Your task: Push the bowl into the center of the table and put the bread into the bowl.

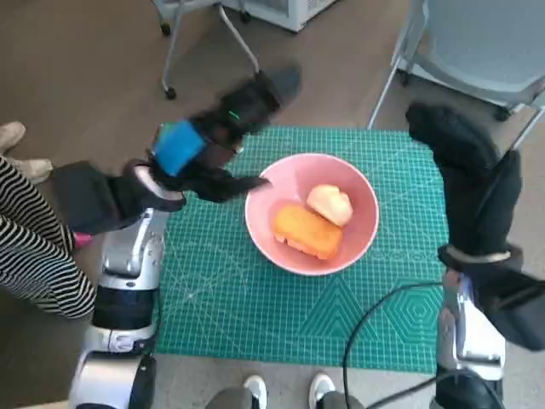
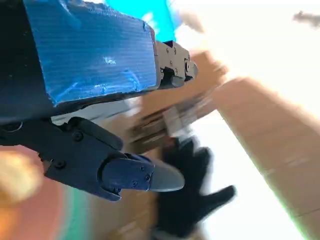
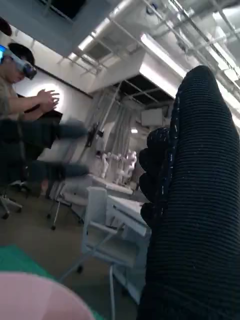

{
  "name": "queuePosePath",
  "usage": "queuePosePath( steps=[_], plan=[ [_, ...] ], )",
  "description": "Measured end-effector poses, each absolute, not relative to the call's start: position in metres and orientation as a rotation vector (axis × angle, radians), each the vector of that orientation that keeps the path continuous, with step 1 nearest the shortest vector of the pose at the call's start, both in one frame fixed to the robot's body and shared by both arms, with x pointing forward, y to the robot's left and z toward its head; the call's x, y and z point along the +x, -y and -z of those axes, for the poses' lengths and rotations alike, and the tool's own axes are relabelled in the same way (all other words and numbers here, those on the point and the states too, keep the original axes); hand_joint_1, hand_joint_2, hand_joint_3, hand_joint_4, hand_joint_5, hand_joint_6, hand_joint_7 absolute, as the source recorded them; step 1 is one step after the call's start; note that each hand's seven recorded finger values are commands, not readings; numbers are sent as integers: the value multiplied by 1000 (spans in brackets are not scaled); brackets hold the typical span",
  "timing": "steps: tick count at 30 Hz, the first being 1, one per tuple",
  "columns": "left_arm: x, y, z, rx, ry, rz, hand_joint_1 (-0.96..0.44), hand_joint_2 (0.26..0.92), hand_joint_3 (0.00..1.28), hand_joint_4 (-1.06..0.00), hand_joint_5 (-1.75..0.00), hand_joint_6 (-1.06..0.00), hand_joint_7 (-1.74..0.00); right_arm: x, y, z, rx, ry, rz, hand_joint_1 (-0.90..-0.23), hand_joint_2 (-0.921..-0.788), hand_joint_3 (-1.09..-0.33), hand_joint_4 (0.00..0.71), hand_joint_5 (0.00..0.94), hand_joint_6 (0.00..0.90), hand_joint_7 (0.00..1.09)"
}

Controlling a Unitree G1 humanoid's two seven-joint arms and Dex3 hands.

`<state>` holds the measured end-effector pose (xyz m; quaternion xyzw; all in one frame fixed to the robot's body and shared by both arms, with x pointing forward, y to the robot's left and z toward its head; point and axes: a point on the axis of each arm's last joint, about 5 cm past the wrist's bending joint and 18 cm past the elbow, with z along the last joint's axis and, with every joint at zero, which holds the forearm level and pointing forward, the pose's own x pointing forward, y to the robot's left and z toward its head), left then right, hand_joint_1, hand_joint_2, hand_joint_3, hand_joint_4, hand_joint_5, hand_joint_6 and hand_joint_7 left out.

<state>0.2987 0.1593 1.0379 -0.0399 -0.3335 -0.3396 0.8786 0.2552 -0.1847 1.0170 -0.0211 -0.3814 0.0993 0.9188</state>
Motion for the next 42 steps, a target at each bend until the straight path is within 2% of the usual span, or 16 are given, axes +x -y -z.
queuePosePath(
  steps=[12,19,26,42],
  plan=[
    [293,-153,-1029,-173,731,670,-771,921,405,1,1,-118,-42,262,180,-1036,-64,851,-222,-690,-921,-678,244,10,134,557],
    [292,-155,-1027,-191,818,575,-759,921,391,-10,-5,-130,-62,266,179,-1040,-76,860,-228,-697,-921,-687,251,12,137,551],
    [294,-157,-1021,-183,814,509,-760,921,395,-53,-25,-139,-77,268,180,-1042,-102,860,-226,-698,-921,-688,255,12,139,547],
    [296,-161,-1017,-183,788,489,-766,921,400,-80,-30,-138,-93,269,181,-1041,-117,850,-223,-697,-921,-690,254,8,139,543]
  ],
)
